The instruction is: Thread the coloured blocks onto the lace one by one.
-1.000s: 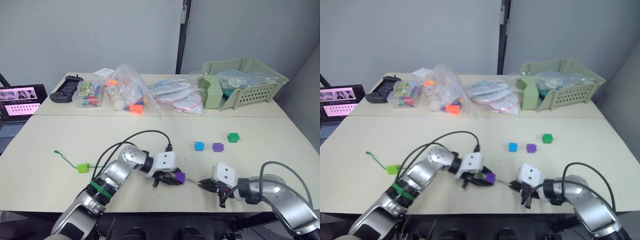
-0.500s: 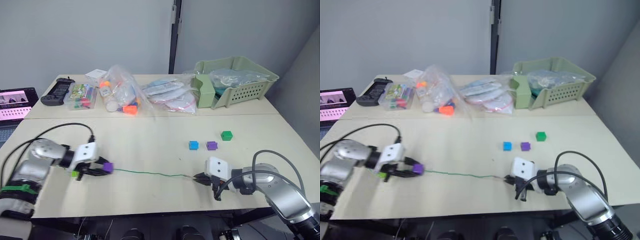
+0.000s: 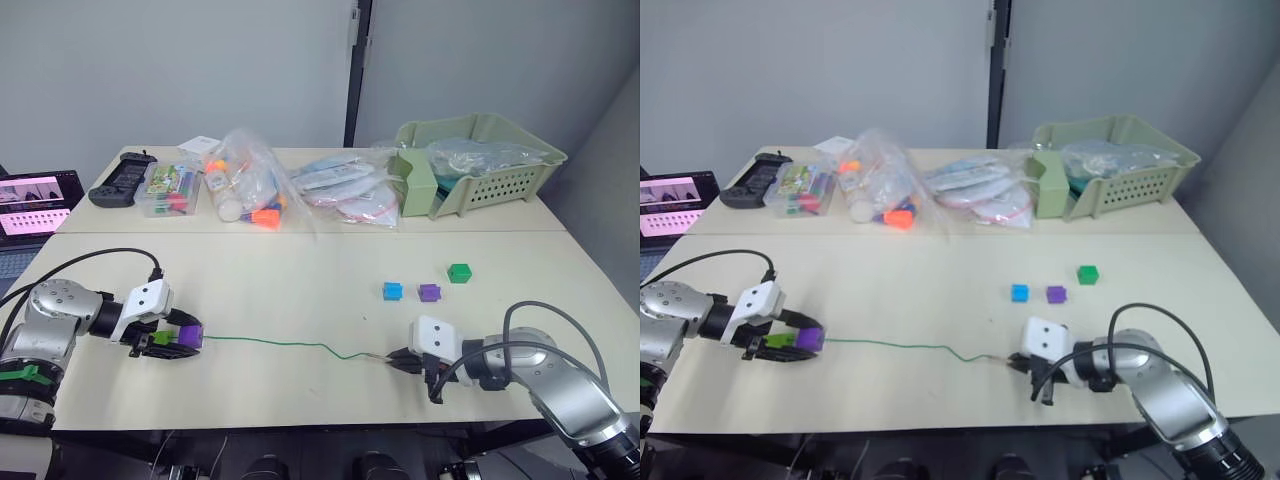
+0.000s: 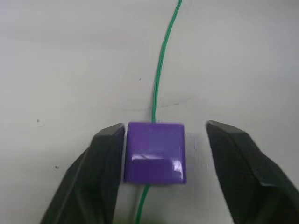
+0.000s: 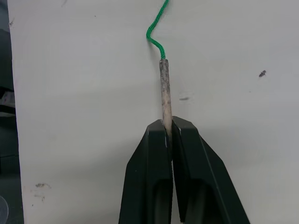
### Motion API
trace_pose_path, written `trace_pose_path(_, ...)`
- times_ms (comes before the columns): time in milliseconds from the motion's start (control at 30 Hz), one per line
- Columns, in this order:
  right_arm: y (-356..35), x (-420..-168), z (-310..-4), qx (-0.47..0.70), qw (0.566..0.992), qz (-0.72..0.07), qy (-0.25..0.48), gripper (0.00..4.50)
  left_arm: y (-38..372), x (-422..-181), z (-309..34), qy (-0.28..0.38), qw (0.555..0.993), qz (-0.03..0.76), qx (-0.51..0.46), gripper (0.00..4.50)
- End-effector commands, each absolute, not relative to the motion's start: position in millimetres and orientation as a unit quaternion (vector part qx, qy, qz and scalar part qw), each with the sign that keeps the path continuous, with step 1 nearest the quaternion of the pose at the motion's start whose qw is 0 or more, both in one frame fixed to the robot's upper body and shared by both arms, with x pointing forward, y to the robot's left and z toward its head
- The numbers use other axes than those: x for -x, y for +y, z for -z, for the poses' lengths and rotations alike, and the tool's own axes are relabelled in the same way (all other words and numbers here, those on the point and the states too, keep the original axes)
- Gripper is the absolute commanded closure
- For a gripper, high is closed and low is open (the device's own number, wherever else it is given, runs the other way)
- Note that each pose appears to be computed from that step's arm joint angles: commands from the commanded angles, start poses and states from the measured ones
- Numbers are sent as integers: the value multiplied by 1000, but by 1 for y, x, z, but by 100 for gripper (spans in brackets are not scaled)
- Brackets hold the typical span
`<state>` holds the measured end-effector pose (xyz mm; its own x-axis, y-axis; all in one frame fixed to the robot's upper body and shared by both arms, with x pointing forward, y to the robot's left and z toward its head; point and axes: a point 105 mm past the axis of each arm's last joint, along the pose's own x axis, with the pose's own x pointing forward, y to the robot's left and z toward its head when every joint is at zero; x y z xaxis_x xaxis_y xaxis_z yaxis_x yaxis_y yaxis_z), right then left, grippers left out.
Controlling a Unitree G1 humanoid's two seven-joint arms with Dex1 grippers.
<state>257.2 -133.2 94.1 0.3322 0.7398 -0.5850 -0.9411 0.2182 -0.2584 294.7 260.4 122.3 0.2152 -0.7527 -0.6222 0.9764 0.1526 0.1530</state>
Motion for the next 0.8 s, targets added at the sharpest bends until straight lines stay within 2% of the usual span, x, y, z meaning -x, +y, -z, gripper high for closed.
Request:
trace_pose_path(33,-125,-259,-108,301,762,-555,144,450,220,-298,-154,131,722,632,-249,68)
trace_pose_path(200,-115,-260,-112,300,761,-559,134,450,148,-282,-145,79,686,686,-231,68)
trace_pose_path(267,-109,-260,-113,301,759,-562,131,450,112,-282,-136,51,690,686,-227,68)
trace_pose_path(467,-108,-260,-110,318,752,-561,138,450,50,-292,-116,30,702,672,-233,68)
trace_pose_path(733,-109,-258,-109,319,753,-557,145,450,27,-281,-113,32,680,694,-234,68)
trace_pose_path(800,-108,-257,-109,319,753,-557,145,450,26,-283,-112,36,679,692,-242,120)
